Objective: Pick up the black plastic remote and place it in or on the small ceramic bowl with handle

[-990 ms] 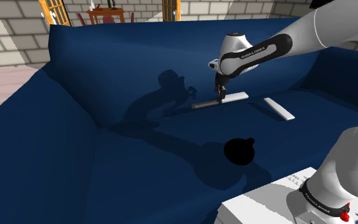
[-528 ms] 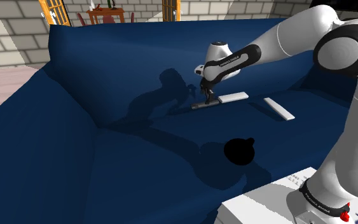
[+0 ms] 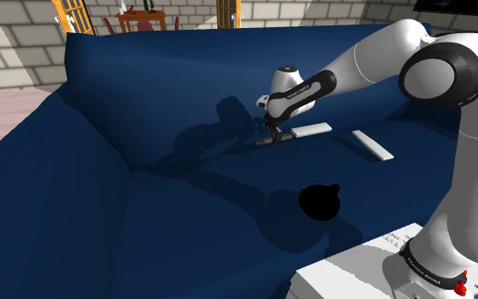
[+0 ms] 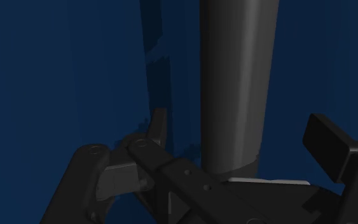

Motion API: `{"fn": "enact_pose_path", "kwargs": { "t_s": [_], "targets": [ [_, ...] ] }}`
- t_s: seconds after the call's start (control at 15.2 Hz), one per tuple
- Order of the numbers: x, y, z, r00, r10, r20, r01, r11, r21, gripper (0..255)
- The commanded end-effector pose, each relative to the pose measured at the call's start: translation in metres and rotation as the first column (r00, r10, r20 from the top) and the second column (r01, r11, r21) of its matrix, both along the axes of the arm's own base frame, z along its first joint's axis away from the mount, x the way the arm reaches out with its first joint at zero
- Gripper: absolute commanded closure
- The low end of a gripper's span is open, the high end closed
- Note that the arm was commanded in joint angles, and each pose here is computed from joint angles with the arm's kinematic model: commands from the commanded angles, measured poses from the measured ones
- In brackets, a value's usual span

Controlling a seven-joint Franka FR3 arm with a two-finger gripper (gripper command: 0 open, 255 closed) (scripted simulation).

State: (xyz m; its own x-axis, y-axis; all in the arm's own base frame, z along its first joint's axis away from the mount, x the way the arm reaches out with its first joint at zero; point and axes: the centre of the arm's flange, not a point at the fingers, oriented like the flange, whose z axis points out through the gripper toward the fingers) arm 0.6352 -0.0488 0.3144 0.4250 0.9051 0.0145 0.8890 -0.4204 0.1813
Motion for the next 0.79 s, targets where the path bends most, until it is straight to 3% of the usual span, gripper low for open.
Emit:
{"fn": "enact_pose_path", "kwargs": {
  "t_s": [0.0, 0.33, 0.4, 0.73],
  "targets": [
    [0.0003, -0.0002, -0.0019, 1.000, 0.000, 0.000, 0.000, 1.000, 0.000, 0],
    [0.0002, -0.0002, -0.0019, 1.000, 0.000, 0.000, 0.000, 1.000, 0.000, 0],
    [0.0002, -0.0002, -0.0019, 1.000, 0.000, 0.000, 0.000, 1.000, 0.000, 255],
    [-0.0008, -0.0005, -0.0019, 1.000, 0.000, 0.001, 0.000, 1.000, 0.000, 255]
  ]
}}
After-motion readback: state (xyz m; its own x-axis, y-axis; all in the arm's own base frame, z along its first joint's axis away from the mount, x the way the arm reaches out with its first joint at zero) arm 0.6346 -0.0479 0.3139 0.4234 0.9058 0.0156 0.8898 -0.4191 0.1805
